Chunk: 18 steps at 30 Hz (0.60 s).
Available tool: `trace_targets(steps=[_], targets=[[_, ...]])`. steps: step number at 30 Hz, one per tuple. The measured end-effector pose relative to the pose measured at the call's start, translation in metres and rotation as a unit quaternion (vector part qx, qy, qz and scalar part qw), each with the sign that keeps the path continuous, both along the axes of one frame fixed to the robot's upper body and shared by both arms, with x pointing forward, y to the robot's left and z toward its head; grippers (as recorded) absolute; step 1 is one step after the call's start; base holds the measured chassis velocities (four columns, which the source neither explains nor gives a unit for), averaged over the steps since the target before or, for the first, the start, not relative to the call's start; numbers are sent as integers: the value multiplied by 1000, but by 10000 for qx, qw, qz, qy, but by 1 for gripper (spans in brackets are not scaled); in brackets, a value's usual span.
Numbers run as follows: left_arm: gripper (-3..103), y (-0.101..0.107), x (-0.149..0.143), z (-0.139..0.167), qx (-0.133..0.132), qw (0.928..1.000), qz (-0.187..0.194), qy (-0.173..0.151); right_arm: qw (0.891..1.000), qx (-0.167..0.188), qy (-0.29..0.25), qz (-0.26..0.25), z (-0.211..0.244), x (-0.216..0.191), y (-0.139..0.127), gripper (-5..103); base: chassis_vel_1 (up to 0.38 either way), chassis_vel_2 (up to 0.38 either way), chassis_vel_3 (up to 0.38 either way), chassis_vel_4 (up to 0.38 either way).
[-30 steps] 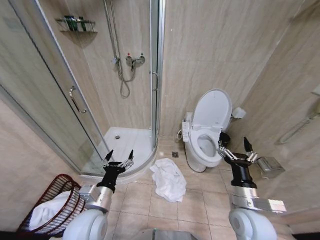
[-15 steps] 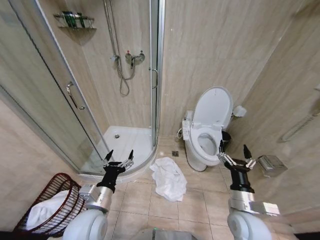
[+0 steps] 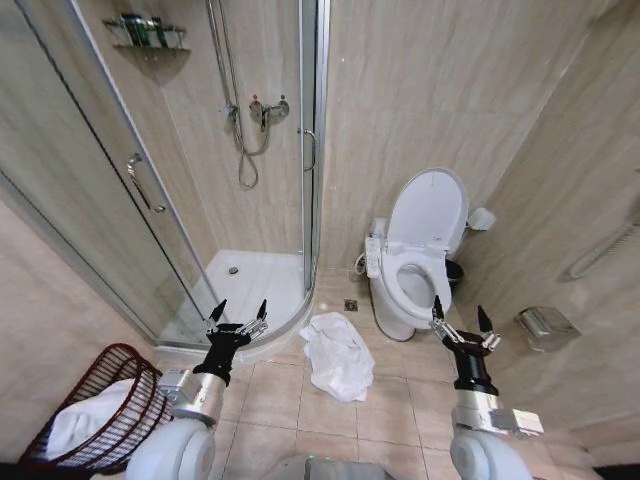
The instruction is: Discard the used towel into the hamper.
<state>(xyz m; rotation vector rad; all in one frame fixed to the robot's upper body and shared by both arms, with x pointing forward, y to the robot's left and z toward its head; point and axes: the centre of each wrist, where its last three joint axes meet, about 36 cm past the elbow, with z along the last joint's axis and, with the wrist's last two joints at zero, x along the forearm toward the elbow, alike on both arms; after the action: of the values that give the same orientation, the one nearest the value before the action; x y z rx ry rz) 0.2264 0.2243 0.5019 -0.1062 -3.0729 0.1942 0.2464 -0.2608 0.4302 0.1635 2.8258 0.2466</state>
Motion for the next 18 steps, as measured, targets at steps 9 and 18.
trace_targets(steps=[9,18], targets=[[100,0,0,0,0,10000,0,0,9999,2,132,-18,3,-1,3,100,0,0,0,0],[100,0,0,0,0,10000,0,0,9996,33,268,-26,2,-4,4,100,0,0,0,0]])
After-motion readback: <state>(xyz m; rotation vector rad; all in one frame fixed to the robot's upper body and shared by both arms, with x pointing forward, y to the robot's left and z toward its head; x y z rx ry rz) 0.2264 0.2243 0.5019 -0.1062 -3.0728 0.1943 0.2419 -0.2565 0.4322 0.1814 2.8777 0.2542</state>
